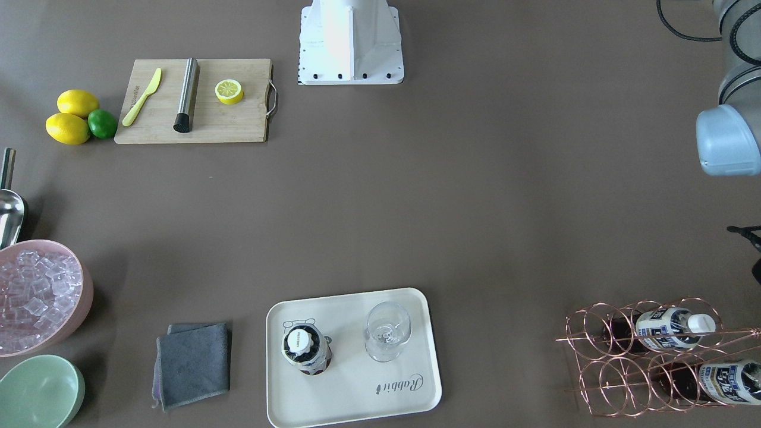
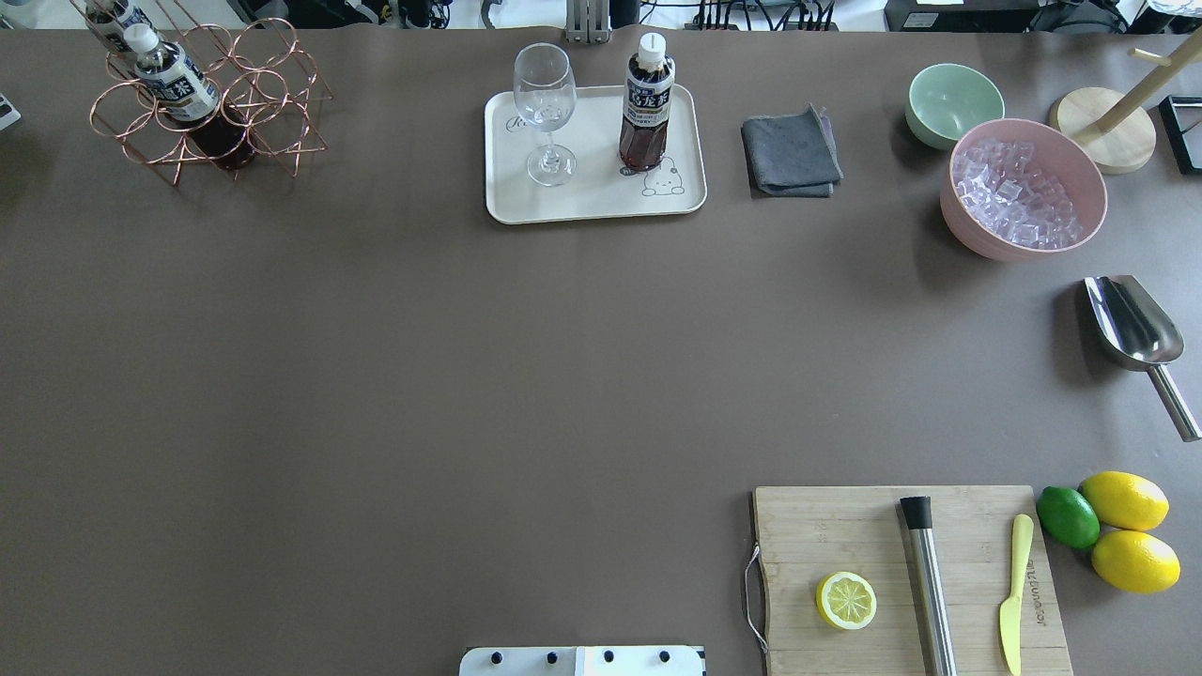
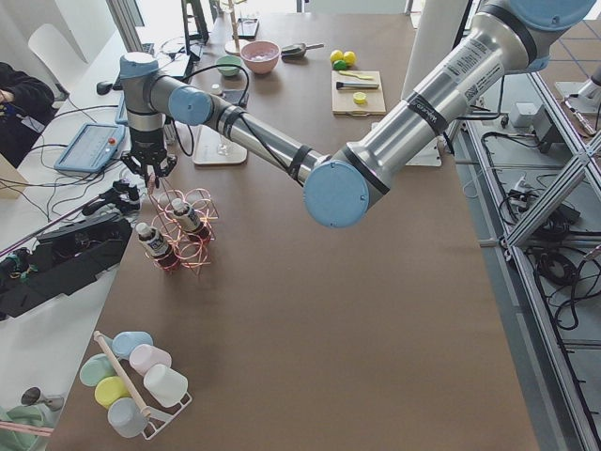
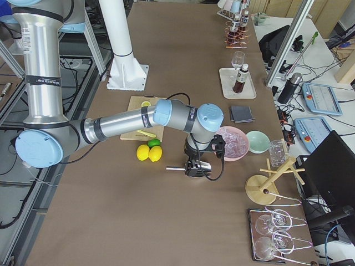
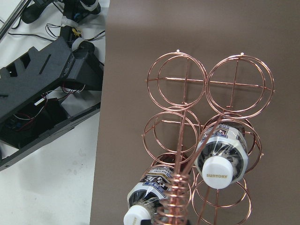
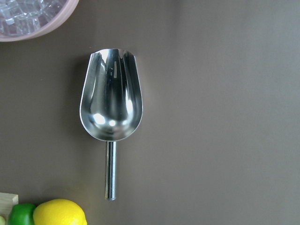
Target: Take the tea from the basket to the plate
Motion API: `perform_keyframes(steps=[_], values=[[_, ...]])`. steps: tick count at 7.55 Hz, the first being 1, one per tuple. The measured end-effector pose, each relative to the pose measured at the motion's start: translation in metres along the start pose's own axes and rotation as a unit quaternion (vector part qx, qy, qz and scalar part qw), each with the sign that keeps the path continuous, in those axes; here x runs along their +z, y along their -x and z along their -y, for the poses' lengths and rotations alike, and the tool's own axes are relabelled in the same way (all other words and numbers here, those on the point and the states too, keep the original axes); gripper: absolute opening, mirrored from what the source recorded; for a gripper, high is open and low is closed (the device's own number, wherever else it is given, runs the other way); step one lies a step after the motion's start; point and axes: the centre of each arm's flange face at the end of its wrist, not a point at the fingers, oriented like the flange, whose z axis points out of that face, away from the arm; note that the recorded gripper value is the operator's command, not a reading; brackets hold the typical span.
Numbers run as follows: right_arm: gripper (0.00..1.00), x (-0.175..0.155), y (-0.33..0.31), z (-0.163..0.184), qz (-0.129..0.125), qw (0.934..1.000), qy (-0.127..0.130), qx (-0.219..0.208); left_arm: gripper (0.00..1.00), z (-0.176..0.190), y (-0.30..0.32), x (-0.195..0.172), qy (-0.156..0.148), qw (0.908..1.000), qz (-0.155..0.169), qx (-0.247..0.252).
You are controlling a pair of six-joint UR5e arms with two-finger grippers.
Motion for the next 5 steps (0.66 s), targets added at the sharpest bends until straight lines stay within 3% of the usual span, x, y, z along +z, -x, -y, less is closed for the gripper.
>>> perform_keyframes(steps=[2,3,4,5], values=[[1.0,0.009,-0.019,0.005,-0.009,0.9999,-0.01,0.003,0.01,0.002,-0.001,0.002,0.0,1.0,-0.002,0.002],[1.0,0.014,-0.031,0.007,-0.011,0.9998,-0.014,0.006,0.46,0.003,-0.002,0.003,0.0,1.0,-0.003,0.002],[1.0,0.019,-0.041,0.009,-0.012,0.9997,-0.019,0.007,0.98,0.005,-0.003,0.004,0.0,1.0,-0.003,0.003],[1.0,0.025,-0.048,0.011,-0.013,0.9997,-0.022,0.004,0.98,0.006,-0.003,0.004,0.0,1.0,-0.004,0.003]])
